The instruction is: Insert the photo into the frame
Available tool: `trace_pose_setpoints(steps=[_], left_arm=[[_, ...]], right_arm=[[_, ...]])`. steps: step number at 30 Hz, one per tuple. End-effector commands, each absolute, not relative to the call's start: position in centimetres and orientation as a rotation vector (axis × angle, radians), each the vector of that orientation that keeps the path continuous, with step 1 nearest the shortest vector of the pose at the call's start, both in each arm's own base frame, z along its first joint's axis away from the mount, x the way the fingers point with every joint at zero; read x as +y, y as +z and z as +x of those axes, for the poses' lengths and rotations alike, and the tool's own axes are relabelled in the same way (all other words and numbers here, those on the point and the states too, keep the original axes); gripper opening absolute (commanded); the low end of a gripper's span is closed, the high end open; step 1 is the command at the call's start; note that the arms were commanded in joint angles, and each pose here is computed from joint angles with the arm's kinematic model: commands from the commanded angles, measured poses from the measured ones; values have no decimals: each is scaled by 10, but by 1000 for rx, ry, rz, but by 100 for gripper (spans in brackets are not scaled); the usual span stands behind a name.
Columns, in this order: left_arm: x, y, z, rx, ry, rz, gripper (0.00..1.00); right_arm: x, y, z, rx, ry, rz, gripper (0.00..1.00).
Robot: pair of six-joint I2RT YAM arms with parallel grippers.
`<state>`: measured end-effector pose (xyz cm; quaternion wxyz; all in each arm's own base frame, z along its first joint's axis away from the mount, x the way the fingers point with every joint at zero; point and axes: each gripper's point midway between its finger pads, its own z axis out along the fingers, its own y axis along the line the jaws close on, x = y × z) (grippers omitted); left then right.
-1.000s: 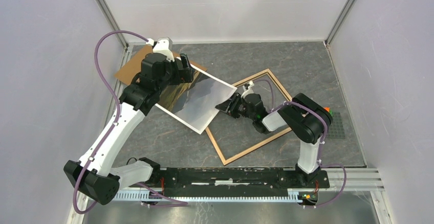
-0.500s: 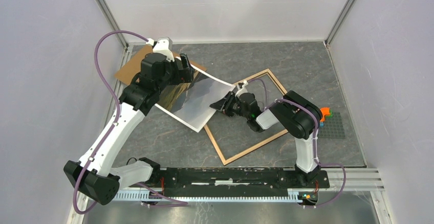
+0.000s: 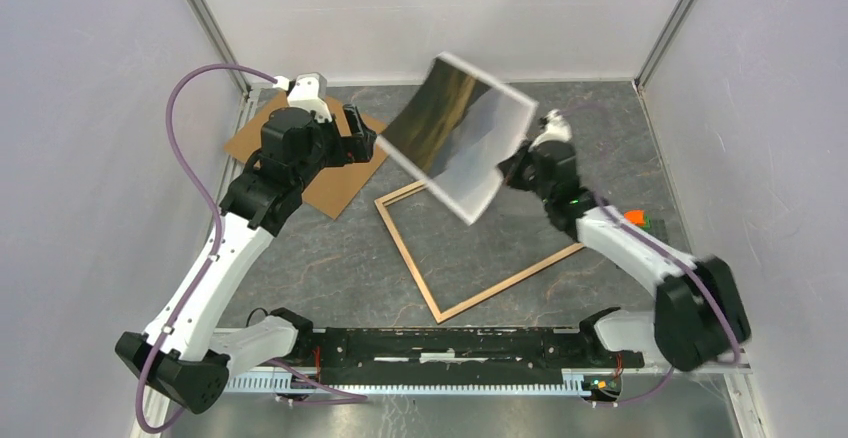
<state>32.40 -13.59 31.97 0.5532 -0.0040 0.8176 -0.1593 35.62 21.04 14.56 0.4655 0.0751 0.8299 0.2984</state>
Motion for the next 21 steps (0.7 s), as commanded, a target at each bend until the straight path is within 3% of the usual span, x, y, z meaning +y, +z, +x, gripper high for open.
trace_pose_setpoints(steps=[1, 4, 8, 17, 21], left_arm=[[-137, 345, 320, 1852, -416, 10, 100], [-140, 345, 320, 1861, -433, 14, 100], [-143, 345, 319, 1871, -453, 19, 100], [-135, 342, 322, 1874, -404, -4, 100], [-127, 340, 325, 1876, -366, -22, 100]], right_arm=[[81, 201, 338, 2106, -34, 30, 0], [27, 278, 313, 2018, -334, 11, 0], [2, 341, 290, 1987, -462, -4, 0], [67, 307, 276, 2083, -876, -336, 0], [124, 264, 274, 2118, -844, -553, 0]])
